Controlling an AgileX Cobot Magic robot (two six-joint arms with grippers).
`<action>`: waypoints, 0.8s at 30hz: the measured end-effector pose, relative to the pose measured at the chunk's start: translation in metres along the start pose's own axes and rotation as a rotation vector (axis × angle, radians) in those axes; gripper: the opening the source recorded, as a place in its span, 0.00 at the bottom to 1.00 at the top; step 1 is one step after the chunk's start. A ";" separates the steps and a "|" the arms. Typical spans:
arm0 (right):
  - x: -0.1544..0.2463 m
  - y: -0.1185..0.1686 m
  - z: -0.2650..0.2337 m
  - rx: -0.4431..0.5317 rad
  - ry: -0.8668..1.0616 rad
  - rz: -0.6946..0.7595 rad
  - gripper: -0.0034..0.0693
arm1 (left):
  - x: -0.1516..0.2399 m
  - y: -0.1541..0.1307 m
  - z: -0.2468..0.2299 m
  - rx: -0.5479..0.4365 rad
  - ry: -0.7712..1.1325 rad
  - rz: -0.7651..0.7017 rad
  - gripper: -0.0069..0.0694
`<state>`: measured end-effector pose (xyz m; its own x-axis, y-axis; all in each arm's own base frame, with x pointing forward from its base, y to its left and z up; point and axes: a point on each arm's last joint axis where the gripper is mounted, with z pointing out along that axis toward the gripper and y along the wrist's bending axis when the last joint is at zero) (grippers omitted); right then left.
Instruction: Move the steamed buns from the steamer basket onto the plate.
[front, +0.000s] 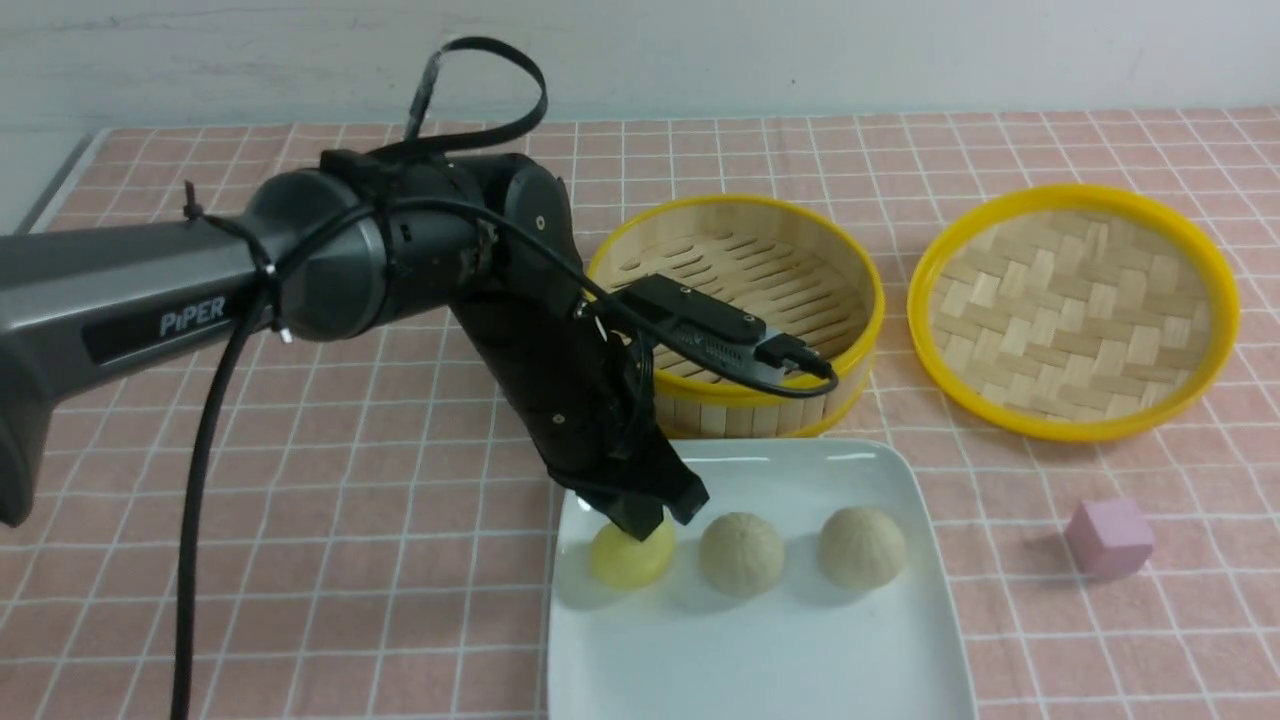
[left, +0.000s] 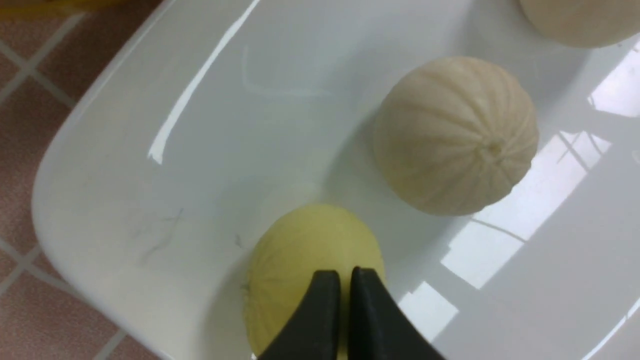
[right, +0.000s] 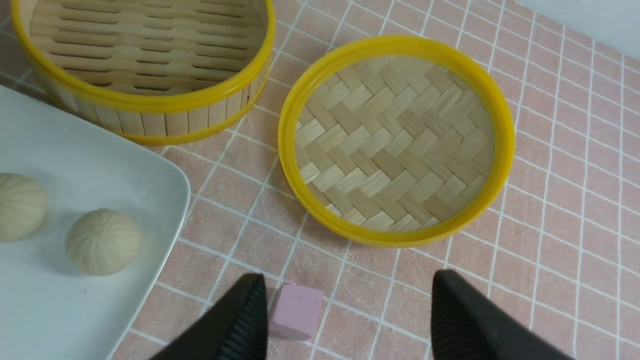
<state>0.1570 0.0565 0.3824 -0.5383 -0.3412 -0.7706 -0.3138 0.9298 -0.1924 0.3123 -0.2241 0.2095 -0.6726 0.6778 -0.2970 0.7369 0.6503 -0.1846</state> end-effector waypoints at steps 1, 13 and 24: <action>0.000 0.000 0.000 0.000 0.000 0.000 0.66 | 0.000 0.000 0.000 0.004 0.000 -0.003 0.15; 0.000 0.000 0.000 0.000 0.000 0.000 0.66 | -0.001 -0.002 -0.003 0.021 0.008 -0.009 0.43; 0.000 0.000 0.000 0.000 -0.003 0.000 0.66 | -0.025 -0.008 -0.039 0.027 -0.014 0.010 0.58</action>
<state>0.1571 0.0566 0.3826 -0.5358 -0.3408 -0.7725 -0.3142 0.9297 -0.1922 0.3207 -0.2325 0.2544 -0.6646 0.6788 -0.3123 0.7450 0.6342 -0.2069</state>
